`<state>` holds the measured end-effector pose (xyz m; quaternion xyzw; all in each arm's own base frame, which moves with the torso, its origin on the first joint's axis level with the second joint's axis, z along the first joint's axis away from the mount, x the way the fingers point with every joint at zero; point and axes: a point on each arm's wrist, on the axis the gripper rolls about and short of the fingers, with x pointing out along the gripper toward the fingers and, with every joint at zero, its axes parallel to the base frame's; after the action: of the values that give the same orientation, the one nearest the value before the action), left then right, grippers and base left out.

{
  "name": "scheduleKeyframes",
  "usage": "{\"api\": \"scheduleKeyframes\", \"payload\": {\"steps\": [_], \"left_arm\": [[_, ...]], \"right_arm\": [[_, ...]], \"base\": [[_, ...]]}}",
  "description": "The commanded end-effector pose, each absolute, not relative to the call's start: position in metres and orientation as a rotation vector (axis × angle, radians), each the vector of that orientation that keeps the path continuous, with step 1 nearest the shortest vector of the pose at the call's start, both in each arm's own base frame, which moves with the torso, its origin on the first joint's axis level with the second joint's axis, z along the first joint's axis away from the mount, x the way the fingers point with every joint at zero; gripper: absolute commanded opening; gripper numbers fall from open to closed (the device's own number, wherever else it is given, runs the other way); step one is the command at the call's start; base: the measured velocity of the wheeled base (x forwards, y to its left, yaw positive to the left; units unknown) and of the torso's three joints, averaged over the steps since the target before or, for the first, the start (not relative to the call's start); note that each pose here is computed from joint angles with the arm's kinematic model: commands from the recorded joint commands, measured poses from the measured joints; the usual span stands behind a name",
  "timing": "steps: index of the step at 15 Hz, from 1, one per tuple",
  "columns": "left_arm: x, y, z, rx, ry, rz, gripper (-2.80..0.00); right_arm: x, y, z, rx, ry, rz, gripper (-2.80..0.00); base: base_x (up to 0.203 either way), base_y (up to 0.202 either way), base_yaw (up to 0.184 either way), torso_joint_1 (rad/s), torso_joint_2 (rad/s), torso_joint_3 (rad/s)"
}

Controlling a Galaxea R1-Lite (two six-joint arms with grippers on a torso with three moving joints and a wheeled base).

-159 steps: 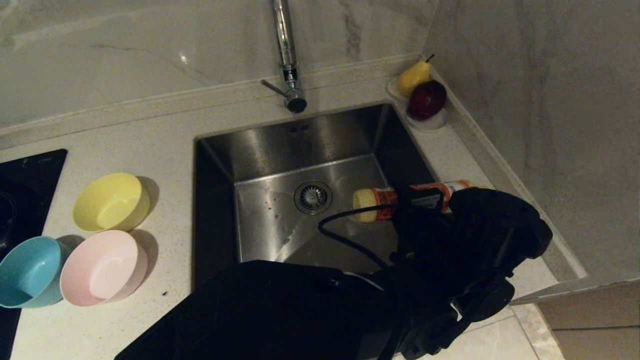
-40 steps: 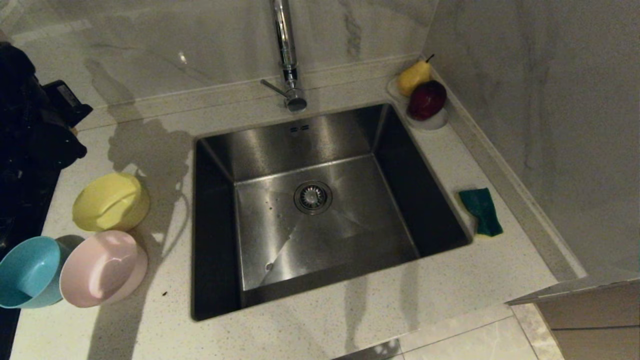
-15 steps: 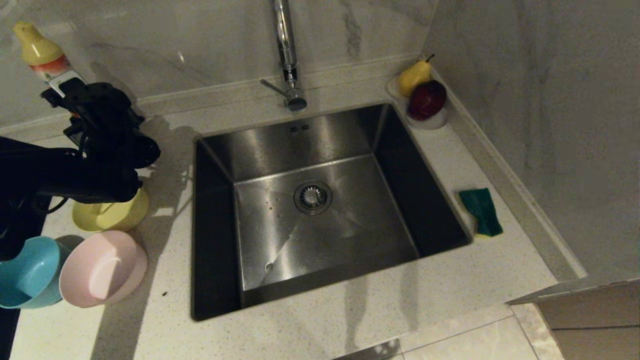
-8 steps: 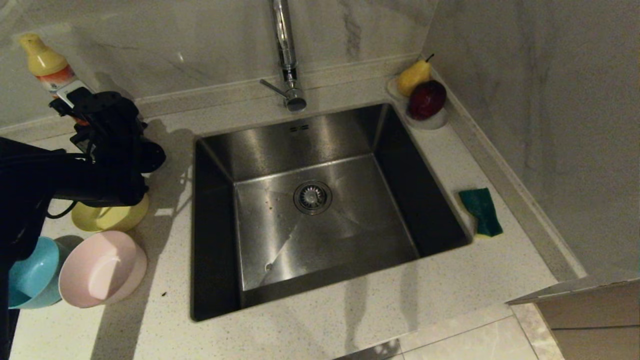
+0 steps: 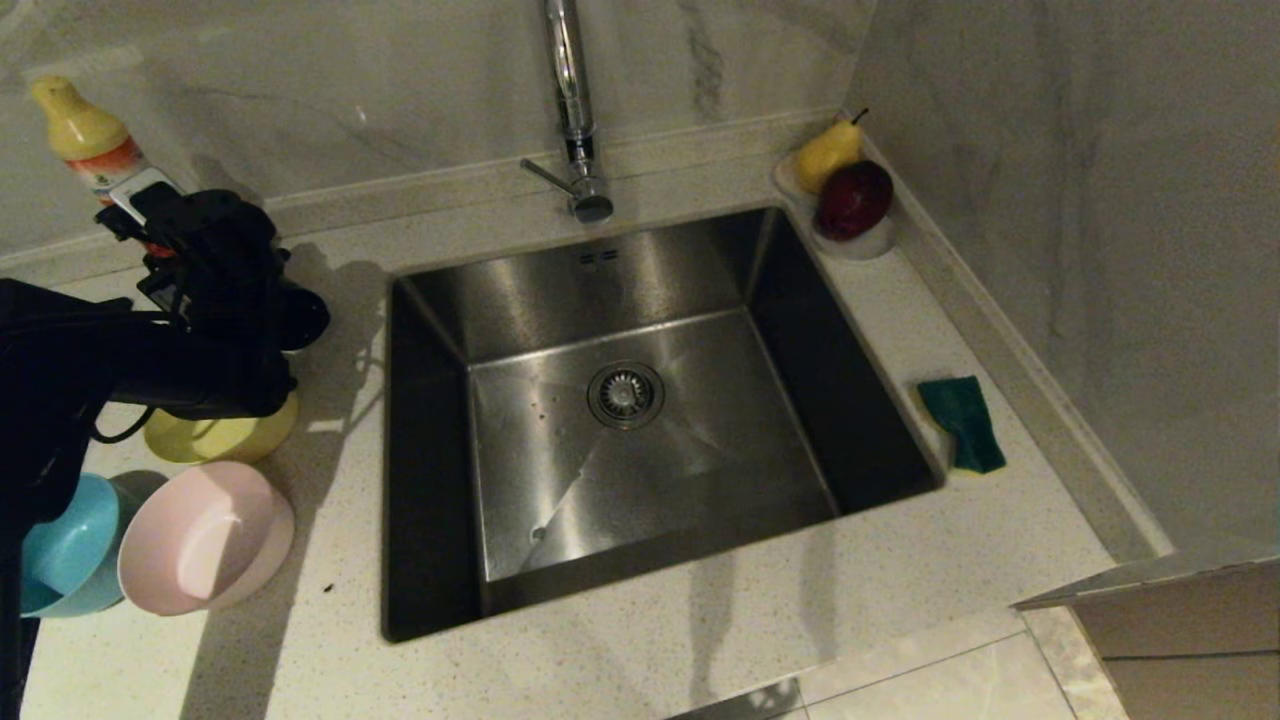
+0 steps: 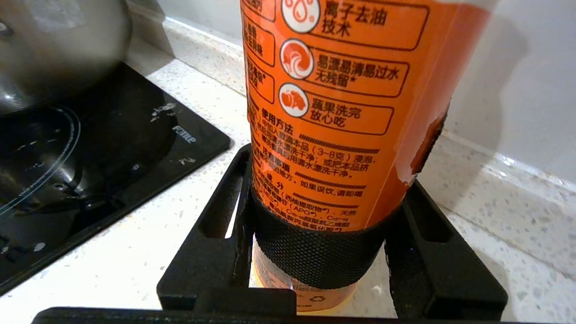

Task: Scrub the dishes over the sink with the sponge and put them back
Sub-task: Place the dish soap on the table

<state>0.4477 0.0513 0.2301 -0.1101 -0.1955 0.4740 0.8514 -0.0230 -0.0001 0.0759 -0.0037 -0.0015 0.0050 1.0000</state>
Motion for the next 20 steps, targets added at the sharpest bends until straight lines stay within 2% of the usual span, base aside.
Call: {"api": "scheduleKeyframes", "payload": {"steps": [1, 15, 20], "left_arm": [[0.448, 0.053, 0.229, -0.242, -0.425, 1.017, -2.80], [0.450, 0.055, 0.222, -0.313, -0.482, 1.068, -2.80], [0.456, 0.057, 0.205, -0.309, -0.452, 1.077, -2.80]], "right_arm": [[-0.023, 0.000, 0.076, -0.008, -0.005, 0.011, -2.80], [-0.023, 0.000, 0.076, -0.008, -0.005, 0.011, -2.80], [-0.023, 0.000, 0.076, -0.008, -0.005, 0.011, -2.80]], "base": [[0.000, 0.000, 0.000, 0.000, 0.00, 0.000], [0.000, 0.000, 0.000, 0.000, 0.00, 0.000], [0.000, 0.000, 0.000, 0.000, 0.00, 0.000]]}}
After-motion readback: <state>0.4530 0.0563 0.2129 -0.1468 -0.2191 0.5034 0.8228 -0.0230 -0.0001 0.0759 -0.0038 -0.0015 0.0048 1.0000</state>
